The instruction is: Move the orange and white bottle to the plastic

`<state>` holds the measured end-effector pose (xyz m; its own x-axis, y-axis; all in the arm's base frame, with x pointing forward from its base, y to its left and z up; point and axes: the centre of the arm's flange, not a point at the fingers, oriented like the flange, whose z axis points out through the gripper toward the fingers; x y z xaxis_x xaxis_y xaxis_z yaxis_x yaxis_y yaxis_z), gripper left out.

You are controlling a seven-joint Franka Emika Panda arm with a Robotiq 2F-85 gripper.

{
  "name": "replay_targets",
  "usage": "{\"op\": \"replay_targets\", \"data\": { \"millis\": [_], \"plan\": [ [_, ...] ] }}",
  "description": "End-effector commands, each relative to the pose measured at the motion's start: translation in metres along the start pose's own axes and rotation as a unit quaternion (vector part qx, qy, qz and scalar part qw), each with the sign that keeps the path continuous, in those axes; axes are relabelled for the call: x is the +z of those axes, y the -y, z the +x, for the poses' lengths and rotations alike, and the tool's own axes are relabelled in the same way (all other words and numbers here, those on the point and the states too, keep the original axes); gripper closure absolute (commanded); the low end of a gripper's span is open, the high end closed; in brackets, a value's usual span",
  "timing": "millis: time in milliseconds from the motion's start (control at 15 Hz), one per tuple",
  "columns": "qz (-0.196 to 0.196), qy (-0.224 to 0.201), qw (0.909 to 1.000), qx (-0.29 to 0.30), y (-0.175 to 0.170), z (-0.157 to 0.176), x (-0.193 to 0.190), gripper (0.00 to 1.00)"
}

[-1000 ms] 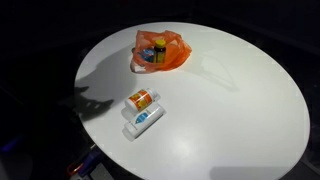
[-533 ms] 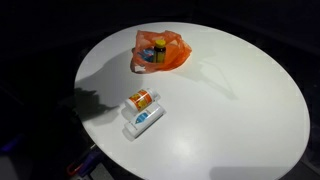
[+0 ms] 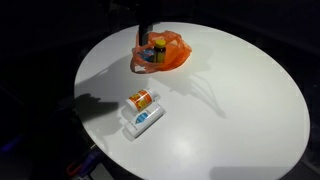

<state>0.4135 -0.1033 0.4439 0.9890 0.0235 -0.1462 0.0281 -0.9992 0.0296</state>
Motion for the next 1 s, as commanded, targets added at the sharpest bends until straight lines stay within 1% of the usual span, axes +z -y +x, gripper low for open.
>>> {"op": "replay_targets", "data": {
  "millis": [0,200,400,467,533,600,800,933],
  "plan": [
    [-0.004,0.004,0.9995,0.032,-0.001,-0.008,0.036,0.0],
    [-0.002,-0.014,0.9986,0.052,-0.006,-0.014,0.066,0.0],
    [0.002,-0.026,0.9974,0.067,-0.011,-0.02,0.084,0.0],
    [0.007,-0.028,0.9971,0.07,-0.012,-0.022,0.085,0.0],
    [0.013,-0.034,0.997,0.068,-0.014,-0.023,0.076,0.0],
    [0.01,-0.018,0.9981,0.058,-0.01,-0.017,0.083,0.0],
    [0.011,-0.022,0.9978,0.061,-0.013,-0.018,0.081,0.0],
    [0.002,-0.026,0.998,0.057,-0.017,-0.017,0.089,0.0]
  ]
}}
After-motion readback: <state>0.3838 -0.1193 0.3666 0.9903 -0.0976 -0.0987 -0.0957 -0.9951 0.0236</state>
